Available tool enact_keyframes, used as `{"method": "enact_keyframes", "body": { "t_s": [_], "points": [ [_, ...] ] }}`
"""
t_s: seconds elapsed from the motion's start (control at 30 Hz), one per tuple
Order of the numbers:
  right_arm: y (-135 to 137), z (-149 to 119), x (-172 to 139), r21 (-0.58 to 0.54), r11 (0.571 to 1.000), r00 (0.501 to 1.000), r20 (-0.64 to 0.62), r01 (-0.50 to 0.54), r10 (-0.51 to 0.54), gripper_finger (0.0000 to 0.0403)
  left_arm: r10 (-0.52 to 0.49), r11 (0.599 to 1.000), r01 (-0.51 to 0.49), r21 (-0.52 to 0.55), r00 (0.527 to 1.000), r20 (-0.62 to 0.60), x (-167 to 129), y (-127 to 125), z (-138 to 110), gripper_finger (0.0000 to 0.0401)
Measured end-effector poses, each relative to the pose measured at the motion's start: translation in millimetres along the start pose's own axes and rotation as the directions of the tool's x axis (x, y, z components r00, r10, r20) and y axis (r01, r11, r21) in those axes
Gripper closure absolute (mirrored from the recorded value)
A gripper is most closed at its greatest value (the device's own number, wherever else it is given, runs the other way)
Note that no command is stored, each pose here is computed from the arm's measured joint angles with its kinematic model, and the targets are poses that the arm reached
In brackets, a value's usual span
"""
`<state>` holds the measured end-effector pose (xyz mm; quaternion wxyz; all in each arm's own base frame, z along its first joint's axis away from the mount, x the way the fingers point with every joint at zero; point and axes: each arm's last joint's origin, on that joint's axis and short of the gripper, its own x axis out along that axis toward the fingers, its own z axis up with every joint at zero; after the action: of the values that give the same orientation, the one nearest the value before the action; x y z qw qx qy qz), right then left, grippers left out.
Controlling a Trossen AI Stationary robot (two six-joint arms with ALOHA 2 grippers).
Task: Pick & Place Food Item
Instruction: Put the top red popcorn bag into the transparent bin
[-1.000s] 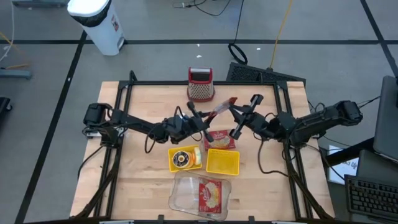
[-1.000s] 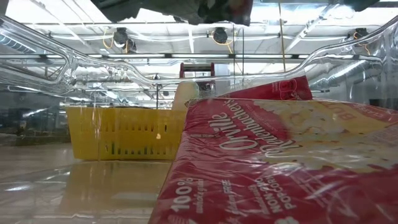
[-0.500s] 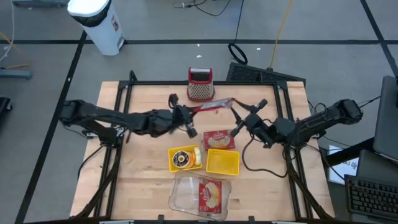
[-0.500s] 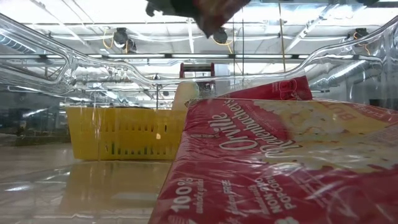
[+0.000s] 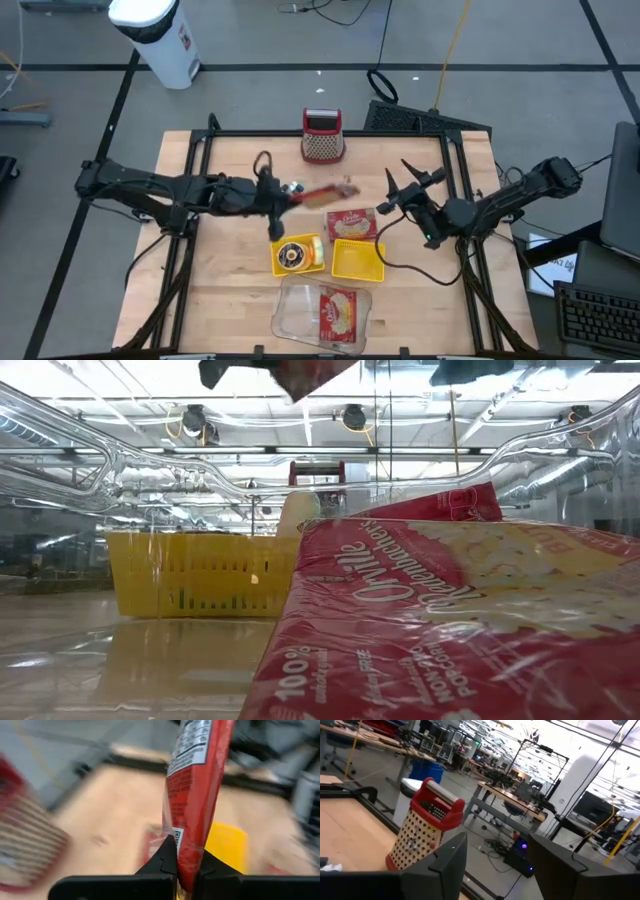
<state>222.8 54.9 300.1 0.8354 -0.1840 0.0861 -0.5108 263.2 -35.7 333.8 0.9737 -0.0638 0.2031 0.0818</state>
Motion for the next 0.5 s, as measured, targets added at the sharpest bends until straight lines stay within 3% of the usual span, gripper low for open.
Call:
{"method": "enact_keyframes", "body": {
  "t_s": [0.13,0.3,0.4,0.5],
  "points": [
    [3,-11,-3,0.038,0.999,1.000,0.008,-0.021,0.020,0.0214,-0.226,0.974,0.223,-0.037,0.965,-0.130,3,-20,-13,0.0398],
    [7,-24,-5,0.104,0.993,0.998,0.025,-0.056,0.053,0.0222,-0.505,0.861,0.501,-0.089,0.820,-0.268,5,-54,-31,0.0399],
    [9,-29,-6,0.133,0.986,0.994,0.055,-0.103,0.096,0.0224,-0.618,0.784,0.592,-0.186,0.714,-0.330,7,-70,-41,0.0399],
    [11,-30,-6,0.156,0.977,0.988,0.082,-0.144,0.132,0.0225,-0.655,0.755,0.587,-0.292,0.653,-0.381,12,-82,-51,0.0399]
  ]
}}
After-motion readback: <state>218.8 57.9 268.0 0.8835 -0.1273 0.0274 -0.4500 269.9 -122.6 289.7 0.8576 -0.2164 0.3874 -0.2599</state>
